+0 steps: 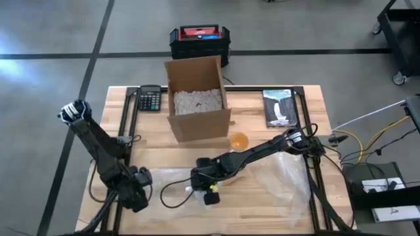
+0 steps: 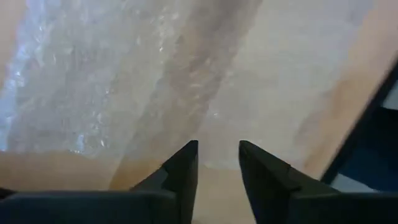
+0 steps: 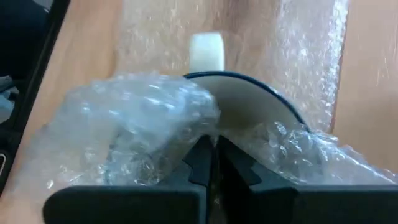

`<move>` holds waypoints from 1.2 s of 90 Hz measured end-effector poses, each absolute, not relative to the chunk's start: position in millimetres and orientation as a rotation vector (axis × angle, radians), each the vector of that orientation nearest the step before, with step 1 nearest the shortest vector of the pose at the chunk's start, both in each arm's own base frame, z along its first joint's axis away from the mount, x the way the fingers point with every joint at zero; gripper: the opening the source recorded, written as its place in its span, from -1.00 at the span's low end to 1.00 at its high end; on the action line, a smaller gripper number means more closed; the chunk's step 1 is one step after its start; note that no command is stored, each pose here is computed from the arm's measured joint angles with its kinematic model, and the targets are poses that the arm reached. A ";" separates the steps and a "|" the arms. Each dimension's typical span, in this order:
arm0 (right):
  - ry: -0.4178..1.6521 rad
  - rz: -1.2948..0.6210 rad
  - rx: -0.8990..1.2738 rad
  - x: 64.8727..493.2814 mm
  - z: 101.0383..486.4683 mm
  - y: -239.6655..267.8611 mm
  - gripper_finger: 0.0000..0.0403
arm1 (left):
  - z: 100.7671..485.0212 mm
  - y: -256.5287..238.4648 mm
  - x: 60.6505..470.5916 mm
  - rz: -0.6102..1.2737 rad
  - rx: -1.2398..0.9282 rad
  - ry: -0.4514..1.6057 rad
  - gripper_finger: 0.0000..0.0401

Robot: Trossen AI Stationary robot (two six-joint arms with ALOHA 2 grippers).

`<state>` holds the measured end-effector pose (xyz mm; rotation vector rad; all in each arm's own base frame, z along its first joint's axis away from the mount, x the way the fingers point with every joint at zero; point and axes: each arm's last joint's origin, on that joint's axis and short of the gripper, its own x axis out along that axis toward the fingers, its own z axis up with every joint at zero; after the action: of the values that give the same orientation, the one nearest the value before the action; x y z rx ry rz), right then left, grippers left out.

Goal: Wrap mug
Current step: Wrap the blue mug with the transparent bubble wrap

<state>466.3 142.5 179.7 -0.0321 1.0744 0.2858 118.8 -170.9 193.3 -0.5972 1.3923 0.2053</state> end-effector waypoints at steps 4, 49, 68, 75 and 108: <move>1.074 0.286 -0.032 466.3 179.8 142.5 -1.00 | 185.4 -171.6 119.0 0.214 -0.598 1.396 -0.23; 1.067 0.279 -0.025 467.4 180.7 140.3 -1.00 | 139.9 -185.3 134.7 0.213 -0.480 1.261 -0.64; 1.058 0.206 -0.004 469.1 181.1 136.4 -1.00 | 196.9 -182.4 147.1 0.257 -0.339 1.001 -0.95; 1.051 0.183 -0.017 469.1 181.3 137.3 -1.00 | 224.1 -181.8 150.4 0.246 -0.308 0.887 -0.99; 0.973 0.139 -0.011 473.4 185.5 142.5 -1.00 | 266.3 -164.8 194.7 0.207 -0.077 0.589 -1.00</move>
<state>473.4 142.5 185.5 -0.0111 0.9732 0.1385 194.7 -164.8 266.3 -0.0768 0.5885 0.2074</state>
